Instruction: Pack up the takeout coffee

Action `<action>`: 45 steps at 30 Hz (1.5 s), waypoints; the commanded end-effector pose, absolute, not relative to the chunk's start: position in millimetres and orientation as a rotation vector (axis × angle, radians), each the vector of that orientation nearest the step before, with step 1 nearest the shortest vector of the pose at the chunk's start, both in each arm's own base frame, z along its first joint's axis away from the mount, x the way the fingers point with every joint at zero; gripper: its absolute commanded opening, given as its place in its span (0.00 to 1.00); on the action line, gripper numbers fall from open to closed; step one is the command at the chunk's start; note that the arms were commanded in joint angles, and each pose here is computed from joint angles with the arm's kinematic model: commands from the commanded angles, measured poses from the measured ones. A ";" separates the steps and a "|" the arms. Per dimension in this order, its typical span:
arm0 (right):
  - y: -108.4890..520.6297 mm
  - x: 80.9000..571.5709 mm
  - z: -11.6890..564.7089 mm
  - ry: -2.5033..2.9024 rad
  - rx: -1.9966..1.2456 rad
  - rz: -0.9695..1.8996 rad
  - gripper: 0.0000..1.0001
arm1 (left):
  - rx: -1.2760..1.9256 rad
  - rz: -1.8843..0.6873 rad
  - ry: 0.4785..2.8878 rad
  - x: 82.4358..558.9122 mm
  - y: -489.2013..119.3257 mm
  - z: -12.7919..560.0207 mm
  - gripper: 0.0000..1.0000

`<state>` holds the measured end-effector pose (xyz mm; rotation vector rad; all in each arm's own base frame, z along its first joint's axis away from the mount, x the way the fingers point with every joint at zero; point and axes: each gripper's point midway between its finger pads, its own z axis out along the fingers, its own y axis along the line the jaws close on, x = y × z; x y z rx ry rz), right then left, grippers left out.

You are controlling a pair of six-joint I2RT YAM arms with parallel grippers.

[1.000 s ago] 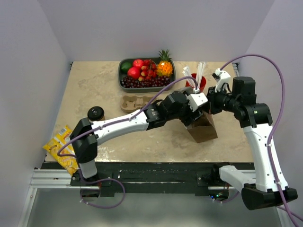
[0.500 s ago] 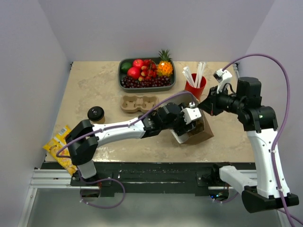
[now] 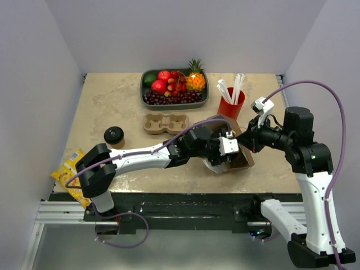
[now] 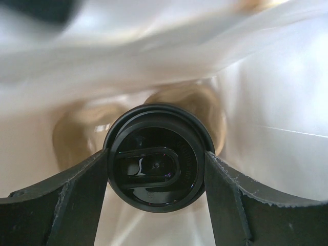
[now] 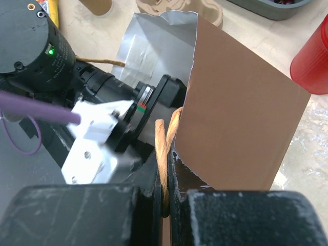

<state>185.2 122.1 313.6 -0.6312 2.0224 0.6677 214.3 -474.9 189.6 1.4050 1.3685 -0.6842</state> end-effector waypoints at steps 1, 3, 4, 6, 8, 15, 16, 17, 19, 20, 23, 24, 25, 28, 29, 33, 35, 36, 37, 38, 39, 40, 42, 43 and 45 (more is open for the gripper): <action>122.3 182.2 313.9 1.995 -0.677 0.657 0.00 | 1.479 -0.748 1.115 194.8 -492.9 218.9 0.00; 122.4 183.3 313.2 1.996 -0.678 0.657 0.00 | 1.513 -0.761 1.066 189.6 -495.4 218.9 0.00; 123.1 183.6 313.5 1.994 -0.678 0.660 0.00 | 1.523 -0.759 1.058 188.8 -496.8 217.1 0.00; 123.7 184.5 313.5 1.994 -0.674 0.667 0.00 | 1.564 -0.742 1.043 188.5 -501.4 211.3 0.00; 124.4 185.2 315.2 1.991 -0.672 0.671 0.00 | 1.617 -0.730 1.060 187.3 -502.5 198.8 0.00; 127.4 188.0 319.4 1.976 -0.657 0.692 0.00 | 1.785 -0.669 1.011 184.4 -516.3 171.0 0.00; 128.0 188.8 319.6 1.978 -0.655 0.698 0.00 | 1.786 -0.644 1.028 187.8 -516.7 167.6 0.00; 128.9 188.3 320.6 1.974 -0.658 0.703 0.00 | 1.787 -0.629 1.040 191.1 -519.8 165.0 0.00; 129.0 189.0 320.9 1.971 -0.657 0.704 0.00 | 1.781 -0.589 1.062 198.4 -521.6 162.2 0.00; 129.6 188.0 320.1 1.975 -0.658 0.710 0.00 | 1.800 -0.579 1.083 198.6 -520.0 157.7 0.00; 129.6 188.0 319.1 1.978 -0.655 0.713 0.00 | 1.823 -0.532 1.108 205.4 -520.9 143.9 0.00; 129.5 187.4 318.6 1.980 -0.655 0.714 0.00 | 1.833 -0.522 1.121 207.3 -521.7 136.1 0.00; 129.2 188.4 318.4 1.982 -0.653 0.711 0.00 | 1.838 -0.509 1.130 209.2 -521.1 133.2 0.00; 129.5 189.0 319.7 1.982 -0.648 0.714 0.00 | 1.837 -0.477 1.142 214.2 -522.3 130.3 0.00; 129.5 190.0 319.4 1.985 -0.645 0.713 0.00 | 1.832 -0.469 1.143 215.9 -522.8 131.5 0.00; 128.4 193.3 318.5 1.994 -0.633 0.704 0.00 | 1.824 -0.446 1.147 219.8 -520.9 136.6 0.13; 128.4 195.1 317.8 1.997 -0.628 0.705 0.00 | 1.822 -0.439 1.153 221.2 -517.9 140.0 0.32; 128.3 196.5 319.4 1.992 -0.625 0.702 0.00 | 1.821 -0.438 1.155 221.7 -516.8 141.6 0.38; 128.1 198.9 318.9 1.996 -0.623 0.699 0.00 | 1.821 -0.436 1.156 223.4 -514.7 142.3 0.47; 127.9 200.5 321.6 1.989 -0.621 0.694 0.00 | 1.813 -0.440 1.158 223.4 -513.6 146.1 0.50; 127.9 203.1 323.1 1.985 -0.618 0.691 0.00 | 1.801 -0.442 1.162 226.1 -512.4 149.6 0.53; 127.9 205.7 325.0 1.981 -0.620 0.686 0.00 | 1.796 -0.461 1.155 224.8 -512.9 153.1 0.58; 128.7 209.5 326.6 1.975 -0.621 0.687 0.00 | 1.775 -0.490 1.143 224.1 -512.2 164.9 0.61; 128.7 211.1 327.1 1.974 -0.622 0.683 0.00 | 1.754 -0.502 1.127 224.2 -514.2 174.8 0.65; 127.6 214.3 329.8 1.959 -0.619 0.669 0.00 | 1.735 -0.532 1.115 223.2 -513.7 187.2 0.68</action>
